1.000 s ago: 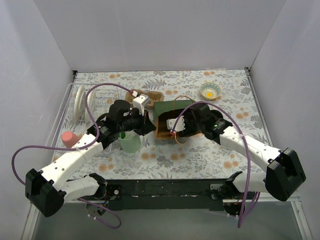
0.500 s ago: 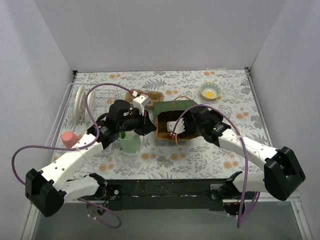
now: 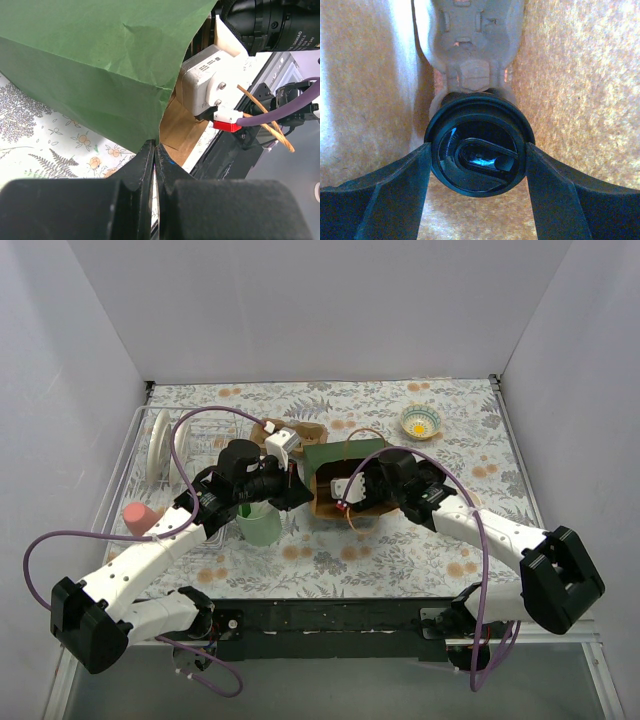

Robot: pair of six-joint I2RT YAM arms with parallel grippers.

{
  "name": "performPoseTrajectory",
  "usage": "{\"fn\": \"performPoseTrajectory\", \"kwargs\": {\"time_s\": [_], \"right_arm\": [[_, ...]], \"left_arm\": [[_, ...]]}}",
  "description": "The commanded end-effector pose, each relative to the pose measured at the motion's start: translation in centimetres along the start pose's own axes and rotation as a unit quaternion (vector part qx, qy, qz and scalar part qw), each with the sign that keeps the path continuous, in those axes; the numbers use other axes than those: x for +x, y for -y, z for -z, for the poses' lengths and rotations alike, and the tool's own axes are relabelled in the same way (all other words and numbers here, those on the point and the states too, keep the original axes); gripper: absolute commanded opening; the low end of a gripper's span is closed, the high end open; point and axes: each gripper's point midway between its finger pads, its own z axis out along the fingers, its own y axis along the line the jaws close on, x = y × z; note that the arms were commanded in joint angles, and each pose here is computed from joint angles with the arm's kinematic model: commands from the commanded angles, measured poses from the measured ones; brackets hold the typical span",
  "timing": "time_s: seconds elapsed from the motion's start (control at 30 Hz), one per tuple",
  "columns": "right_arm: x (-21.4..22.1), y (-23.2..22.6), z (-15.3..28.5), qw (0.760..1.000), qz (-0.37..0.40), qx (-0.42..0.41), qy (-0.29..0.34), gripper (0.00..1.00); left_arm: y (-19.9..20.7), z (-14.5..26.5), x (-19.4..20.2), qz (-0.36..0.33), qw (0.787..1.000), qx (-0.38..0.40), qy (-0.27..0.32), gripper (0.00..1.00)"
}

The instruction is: Pack the takeout coffee

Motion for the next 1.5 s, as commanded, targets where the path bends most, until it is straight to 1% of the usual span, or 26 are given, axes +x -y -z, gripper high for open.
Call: {"fn": "performPoseTrajectory", "kwargs": {"time_s": [0.0,0.3,0.53,0.73,0.83,1.07,1.47], "right_arm": [[-0.8,2.5,0.9,0.999,-0.013,0.038,0.014,0.18],[-1.0,2.5,2.1,1.0,-0.025,0.013,0.006,0.17],[-0.6,1.3,1.5,0.999,-0.038,-0.014,-0.001,0.17],[-0.1,0.7,0.6,0.999,-0.044,-0.007,0.0,0.17],[0.2,1.1,0.3,0.999,-0.048,0.017,0.003,0.17],[0.9,0.2,-0.6,0.998,-0.066,0.012,0.004,0.17],[1.7,-0.6,-1.4,0.998,-0.069,0.007,0.0,0.21]], "left_arm": [[0.7,0.0,-1.0,-0.007,1.0,0.015,0.014,0.0],[0.4,-0.2,-1.1,-0.016,1.0,0.01,0.012,0.0],[0.4,-0.3,-1.0,-0.017,1.0,0.009,0.011,0.0],[0.5,0.0,-1.0,-0.018,1.0,0.01,0.014,0.0],[0.4,0.1,-0.9,-0.019,1.0,0.009,0.014,0.0],[0.3,0.1,-0.6,-0.018,1.0,0.008,0.011,0.0],[0.2,-0.1,-0.5,-0.016,1.0,0.006,0.009,0.0]]}}
